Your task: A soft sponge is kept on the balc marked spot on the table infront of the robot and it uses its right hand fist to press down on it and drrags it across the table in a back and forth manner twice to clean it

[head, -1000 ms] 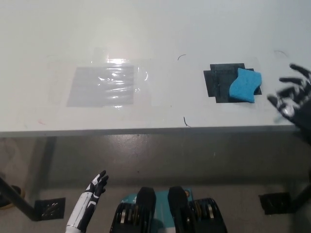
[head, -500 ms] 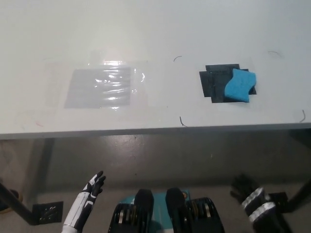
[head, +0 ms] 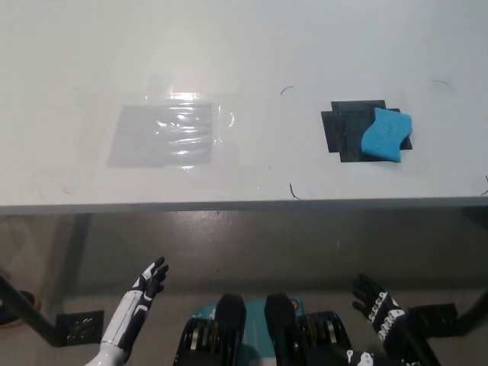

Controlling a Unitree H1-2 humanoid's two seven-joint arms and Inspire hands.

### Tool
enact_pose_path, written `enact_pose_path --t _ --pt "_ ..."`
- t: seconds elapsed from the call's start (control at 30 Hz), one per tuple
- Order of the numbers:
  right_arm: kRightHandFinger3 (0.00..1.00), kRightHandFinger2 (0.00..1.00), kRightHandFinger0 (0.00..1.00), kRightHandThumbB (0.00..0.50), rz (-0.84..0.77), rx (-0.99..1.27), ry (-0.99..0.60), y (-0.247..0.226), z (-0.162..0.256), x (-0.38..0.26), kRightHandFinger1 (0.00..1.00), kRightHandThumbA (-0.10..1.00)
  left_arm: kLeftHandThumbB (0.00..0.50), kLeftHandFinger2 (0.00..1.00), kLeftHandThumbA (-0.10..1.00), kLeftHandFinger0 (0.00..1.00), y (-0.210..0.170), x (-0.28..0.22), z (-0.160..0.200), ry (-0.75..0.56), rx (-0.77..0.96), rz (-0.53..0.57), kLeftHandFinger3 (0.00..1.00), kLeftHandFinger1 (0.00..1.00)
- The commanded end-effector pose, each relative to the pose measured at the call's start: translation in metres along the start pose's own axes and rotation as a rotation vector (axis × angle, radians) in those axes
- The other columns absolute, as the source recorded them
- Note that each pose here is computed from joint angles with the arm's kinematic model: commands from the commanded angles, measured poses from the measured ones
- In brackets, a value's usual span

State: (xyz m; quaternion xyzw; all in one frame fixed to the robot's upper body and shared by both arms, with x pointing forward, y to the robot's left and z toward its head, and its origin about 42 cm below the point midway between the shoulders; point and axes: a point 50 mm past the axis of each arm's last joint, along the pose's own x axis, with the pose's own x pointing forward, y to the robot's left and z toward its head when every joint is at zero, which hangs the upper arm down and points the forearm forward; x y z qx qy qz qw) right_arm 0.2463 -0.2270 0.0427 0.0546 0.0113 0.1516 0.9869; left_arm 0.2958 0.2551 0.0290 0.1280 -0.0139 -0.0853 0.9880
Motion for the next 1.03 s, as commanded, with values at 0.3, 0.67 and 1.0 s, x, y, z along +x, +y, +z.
enact_pose_path --t 0.3,0.67,1.0 --pt "1.0 1.0 1.0 0.312 -0.033 -0.023 -0.107 -0.005 0.022 0.012 1.0 1.0 0.246 1.0 1.0 1.0 -0.001 0.004 0.017 -0.036 -0.021 0.026 1.0 1.0" --pt "1.0 1.0 1.0 0.197 -0.036 -0.082 -0.122 -0.018 0.032 0.034 1.0 1.0 0.21 1.0 1.0 1.0 -0.006 0.002 0.016 -0.028 -0.059 0.052 1.0 1.0" --pt "1.0 1.0 1.0 0.135 -0.024 -0.094 -0.083 -0.022 0.025 0.028 1.0 1.0 0.276 1.0 1.0 1.0 -0.009 -0.018 0.006 -0.001 -0.065 0.077 1.0 1.0"
